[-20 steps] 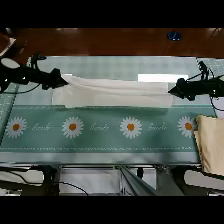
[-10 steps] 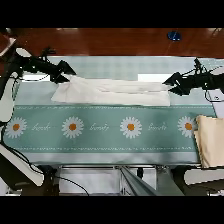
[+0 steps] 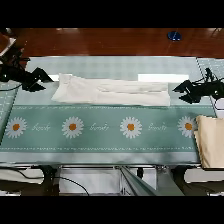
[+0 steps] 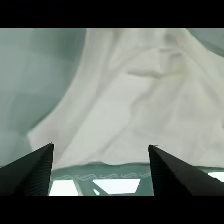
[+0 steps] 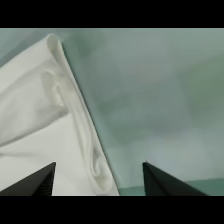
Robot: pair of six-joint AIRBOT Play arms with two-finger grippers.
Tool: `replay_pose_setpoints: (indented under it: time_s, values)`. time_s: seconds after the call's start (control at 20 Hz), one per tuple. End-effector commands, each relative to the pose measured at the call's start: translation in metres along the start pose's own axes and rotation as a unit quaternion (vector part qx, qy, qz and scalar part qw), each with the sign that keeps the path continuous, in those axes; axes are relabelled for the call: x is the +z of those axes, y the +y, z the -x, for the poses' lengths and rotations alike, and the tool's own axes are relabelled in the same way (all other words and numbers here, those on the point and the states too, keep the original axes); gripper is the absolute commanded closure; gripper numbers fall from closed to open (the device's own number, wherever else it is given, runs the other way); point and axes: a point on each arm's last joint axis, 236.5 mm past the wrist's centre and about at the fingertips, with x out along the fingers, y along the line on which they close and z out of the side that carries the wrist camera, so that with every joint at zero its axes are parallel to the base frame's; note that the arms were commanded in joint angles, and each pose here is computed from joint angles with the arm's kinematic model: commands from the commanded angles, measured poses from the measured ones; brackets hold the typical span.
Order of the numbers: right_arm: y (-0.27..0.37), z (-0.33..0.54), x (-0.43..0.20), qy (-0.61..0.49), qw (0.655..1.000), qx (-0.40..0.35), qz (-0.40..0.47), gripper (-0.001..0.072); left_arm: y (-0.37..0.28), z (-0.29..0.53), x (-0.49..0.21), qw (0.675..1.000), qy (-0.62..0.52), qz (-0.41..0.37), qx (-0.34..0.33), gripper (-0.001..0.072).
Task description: Fold the shirts.
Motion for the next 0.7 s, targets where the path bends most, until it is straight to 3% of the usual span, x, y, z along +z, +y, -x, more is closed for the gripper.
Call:
replay_pose_setpoints:
  time_s: [0.0, 0.2, 0.25, 0.35, 0.4, 0.45, 0.5, 0.65]
  values:
    - [0.014, -0.025, 0.002, -0.012, 0.999, 0.043, -0.025, 0.0094, -0.026, 0.008, -0.026, 0.991, -0.130, -0.006, -0.025, 0.0007]
    - [0.027, -0.061, -0.019, 0.031, 0.997, 0.058, -0.030, 0.0108, -0.052, -0.007, -0.065, 0.989, -0.136, -0.045, -0.030, 0.0008]
    - [0.035, -0.067, -0.024, 0.041, 0.997, 0.060, -0.018, 0.0232, -0.059, -0.013, -0.070, 0.990, -0.128, -0.054, -0.033, 0.0008]
    - [0.058, -0.064, -0.024, 0.046, 0.996, 0.072, 0.024, 0.0693, -0.072, -0.023, -0.081, 0.990, -0.112, -0.071, -0.038, 0.0012]
    - [0.070, -0.056, -0.023, 0.052, 0.994, 0.082, 0.042, 0.0685, -0.078, -0.028, -0.086, 0.991, -0.103, -0.079, -0.041, 0.0097]
    - [0.082, -0.044, -0.024, 0.059, 0.992, 0.091, 0.064, 0.0685, -0.084, -0.032, -0.093, 0.991, -0.095, -0.088, -0.044, 0.0456]
    - [0.085, -0.028, -0.024, 0.058, 0.991, 0.088, 0.082, 0.0685, -0.093, -0.036, -0.099, 0.989, -0.089, -0.105, -0.047, 0.0677]
    - [0.069, 0.034, -0.046, 0.046, 0.987, 0.004, 0.155, 0.0685, -0.136, -0.050, -0.129, 0.981, -0.062, -0.170, -0.068, 0.0687]
